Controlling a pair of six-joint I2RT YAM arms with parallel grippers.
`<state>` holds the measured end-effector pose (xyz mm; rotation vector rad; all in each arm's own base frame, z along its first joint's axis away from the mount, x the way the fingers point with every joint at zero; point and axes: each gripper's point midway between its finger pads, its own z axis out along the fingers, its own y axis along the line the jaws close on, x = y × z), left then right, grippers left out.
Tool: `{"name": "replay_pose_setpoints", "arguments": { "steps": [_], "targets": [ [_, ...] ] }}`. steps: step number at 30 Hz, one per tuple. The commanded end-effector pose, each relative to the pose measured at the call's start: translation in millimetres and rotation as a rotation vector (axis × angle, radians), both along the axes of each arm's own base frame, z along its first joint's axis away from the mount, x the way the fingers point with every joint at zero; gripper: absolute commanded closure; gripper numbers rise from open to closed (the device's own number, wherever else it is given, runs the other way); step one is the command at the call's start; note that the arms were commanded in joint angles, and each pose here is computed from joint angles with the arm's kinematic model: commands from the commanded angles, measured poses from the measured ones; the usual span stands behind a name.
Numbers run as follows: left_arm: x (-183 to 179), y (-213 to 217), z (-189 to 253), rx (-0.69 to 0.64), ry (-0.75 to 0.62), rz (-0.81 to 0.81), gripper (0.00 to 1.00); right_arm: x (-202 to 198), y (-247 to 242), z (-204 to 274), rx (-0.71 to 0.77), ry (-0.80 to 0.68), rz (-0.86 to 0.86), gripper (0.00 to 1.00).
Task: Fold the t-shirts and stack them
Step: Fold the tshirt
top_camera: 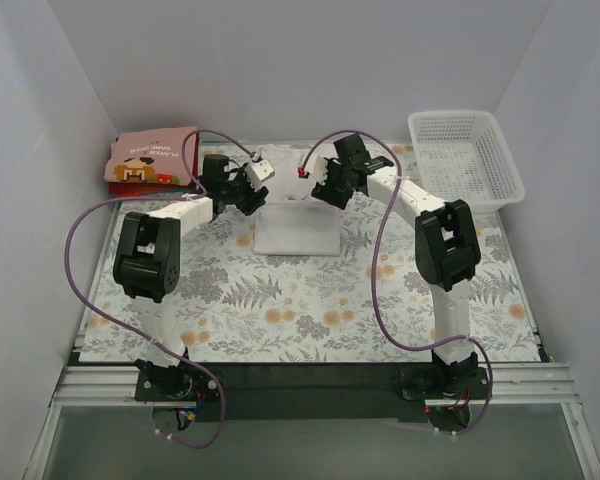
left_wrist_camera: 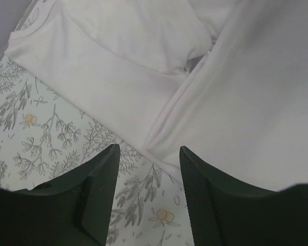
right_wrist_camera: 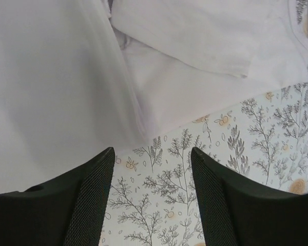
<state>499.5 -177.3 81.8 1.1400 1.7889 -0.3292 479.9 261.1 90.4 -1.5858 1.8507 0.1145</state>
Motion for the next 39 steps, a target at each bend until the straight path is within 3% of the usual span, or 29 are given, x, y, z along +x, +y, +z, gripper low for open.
{"name": "replay_pose_setpoints", "arguments": {
  "steps": [1,3,7,13,22,29,36,37,39],
  "targets": [
    [-13,7,59,-0.053,-0.09,0.034,0.51,5,-4,78,0.115,-0.115,-0.044,0.34],
    [-40,5,51,-0.066,-0.044,-0.004,0.53,-16,-2,93,0.151,-0.104,-0.004,0.37],
    [-99,2,33,-0.072,0.078,-0.088,0.57,-70,-1,73,0.161,0.049,0.054,0.55],
    [-153,0,-1,0.022,0.076,-0.206,0.56,-142,10,22,0.119,0.209,0.131,0.57],
    [-151,-8,-29,0.088,0.061,-0.237,0.51,-149,10,-31,0.058,0.233,0.122,0.55],
    [-145,-7,-51,0.129,0.073,-0.239,0.53,-152,2,-63,0.012,0.252,0.107,0.55],
    [-143,-5,-65,0.15,0.097,-0.237,0.69,-152,-8,-82,-0.039,0.239,0.088,0.64],
    [-144,-5,-66,0.149,0.1,-0.238,0.78,-151,-9,-82,-0.039,0.238,0.086,0.72],
    [-143,-6,-64,0.146,0.105,-0.238,0.86,-150,-9,-79,-0.04,0.231,0.079,0.82]
  ]
}}
